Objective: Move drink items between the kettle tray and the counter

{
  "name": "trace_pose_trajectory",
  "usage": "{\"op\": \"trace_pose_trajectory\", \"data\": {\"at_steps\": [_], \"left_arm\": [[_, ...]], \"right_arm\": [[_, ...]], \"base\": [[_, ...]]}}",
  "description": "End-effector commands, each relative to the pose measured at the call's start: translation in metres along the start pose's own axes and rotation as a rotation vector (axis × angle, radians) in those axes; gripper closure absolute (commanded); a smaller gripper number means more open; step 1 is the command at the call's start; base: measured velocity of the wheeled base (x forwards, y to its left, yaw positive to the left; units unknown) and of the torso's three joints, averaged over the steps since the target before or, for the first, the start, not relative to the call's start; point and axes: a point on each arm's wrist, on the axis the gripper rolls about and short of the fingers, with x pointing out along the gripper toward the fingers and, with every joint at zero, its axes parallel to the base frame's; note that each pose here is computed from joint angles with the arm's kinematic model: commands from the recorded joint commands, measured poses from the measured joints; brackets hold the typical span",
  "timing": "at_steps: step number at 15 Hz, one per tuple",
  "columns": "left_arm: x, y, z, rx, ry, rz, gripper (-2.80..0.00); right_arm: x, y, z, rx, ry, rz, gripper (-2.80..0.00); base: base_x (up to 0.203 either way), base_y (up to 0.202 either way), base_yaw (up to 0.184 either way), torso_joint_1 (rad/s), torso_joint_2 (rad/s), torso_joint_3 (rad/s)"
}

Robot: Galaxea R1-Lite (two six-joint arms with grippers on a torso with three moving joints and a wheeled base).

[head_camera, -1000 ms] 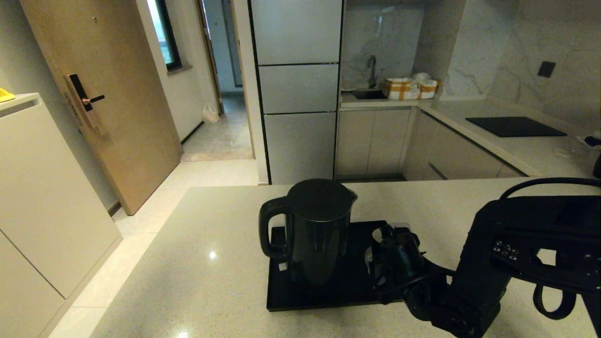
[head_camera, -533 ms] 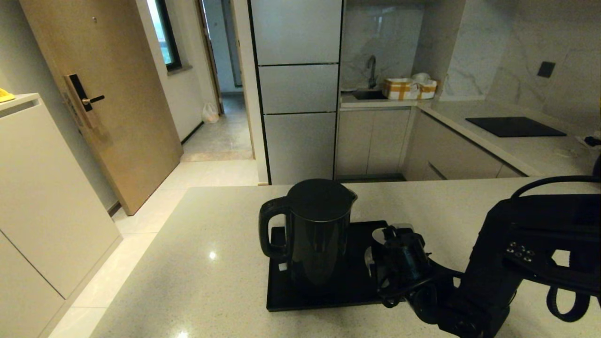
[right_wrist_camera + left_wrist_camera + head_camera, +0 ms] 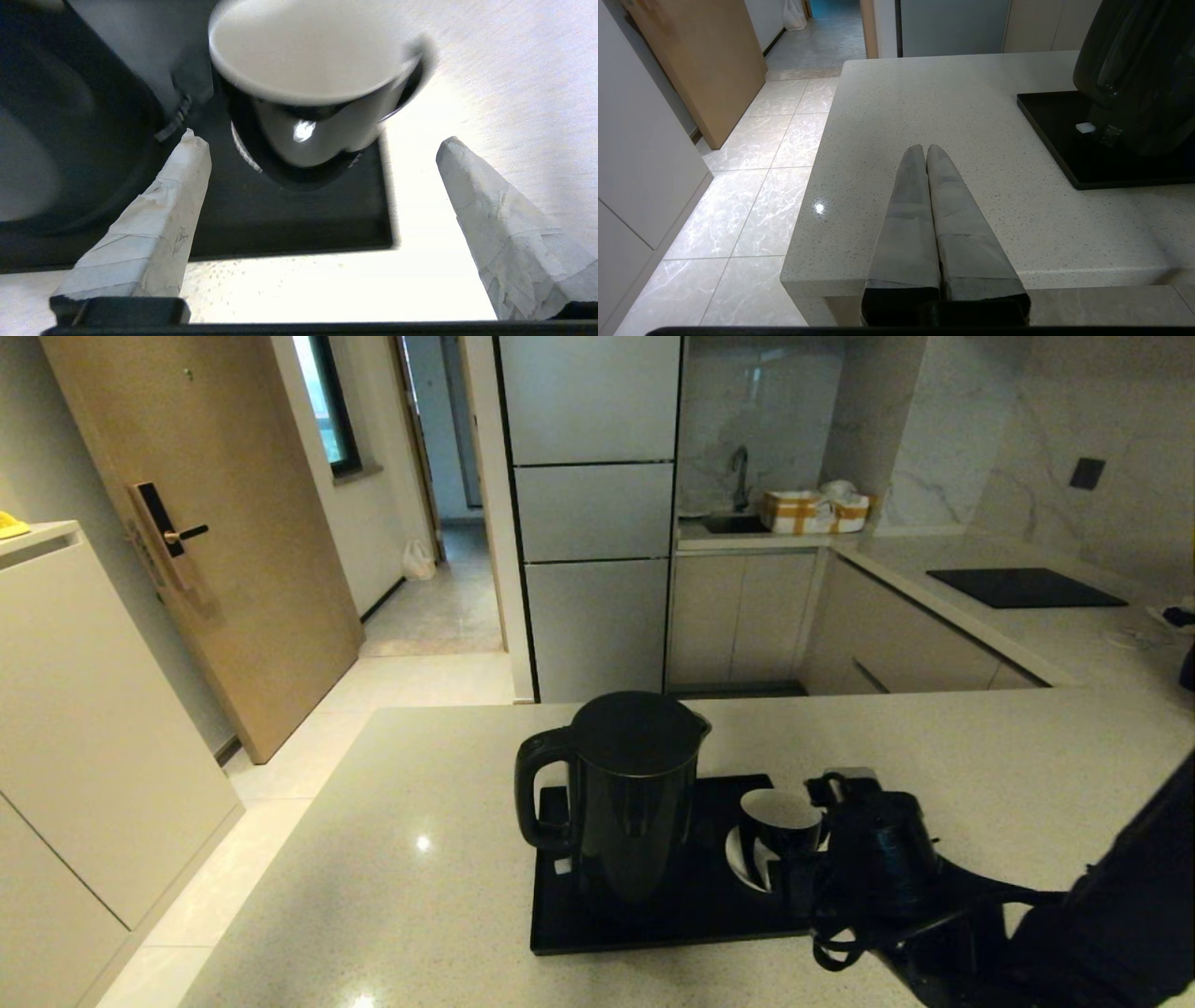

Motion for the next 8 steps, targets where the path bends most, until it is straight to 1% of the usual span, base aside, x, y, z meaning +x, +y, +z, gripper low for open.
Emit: {"op": "trace_pose_trajectory", "data": {"at_steps": [1,3,4,6,7,8], "left_arm": [[0.000,0.000,0.000,0.000,0.001,0.000,0.00],[0.000,0.000,0.000,0.000,0.001,0.000,0.00],[0.000,0.000,0.000,0.000,0.001,0.000,0.00],[0.000,0.000,0.000,0.000,0.001,0.000,0.00],[0.000,0.000,0.000,0.000,0.001,0.000,0.00],[0.000,0.000,0.000,0.000,0.001,0.000,0.00]], "right_arm": [[-0.052,-0.024,0.041,0.094,-0.144,0.021,-2.80],[-0.100,-0.052,0.064,0.144,-0.207,0.008,-2.80],[-0.124,-0.066,0.070,0.162,-0.220,-0.002,0.00],[-0.172,-0.095,0.075,0.201,-0.206,-0.051,0.00],[-0.195,-0.113,0.074,0.219,-0.174,-0.110,0.00],[-0.219,-0.130,0.078,0.268,-0.196,-0.172,0.00]], "base": [[0.000,0.000,0.000,0.000,0.00,0.000],[0.000,0.000,0.000,0.000,0.00,0.000],[0.000,0.000,0.000,0.000,0.00,0.000],[0.000,0.000,0.000,0.000,0.00,0.000],[0.000,0.000,0.000,0.000,0.00,0.000],[0.000,0.000,0.000,0.000,0.00,0.000]]}}
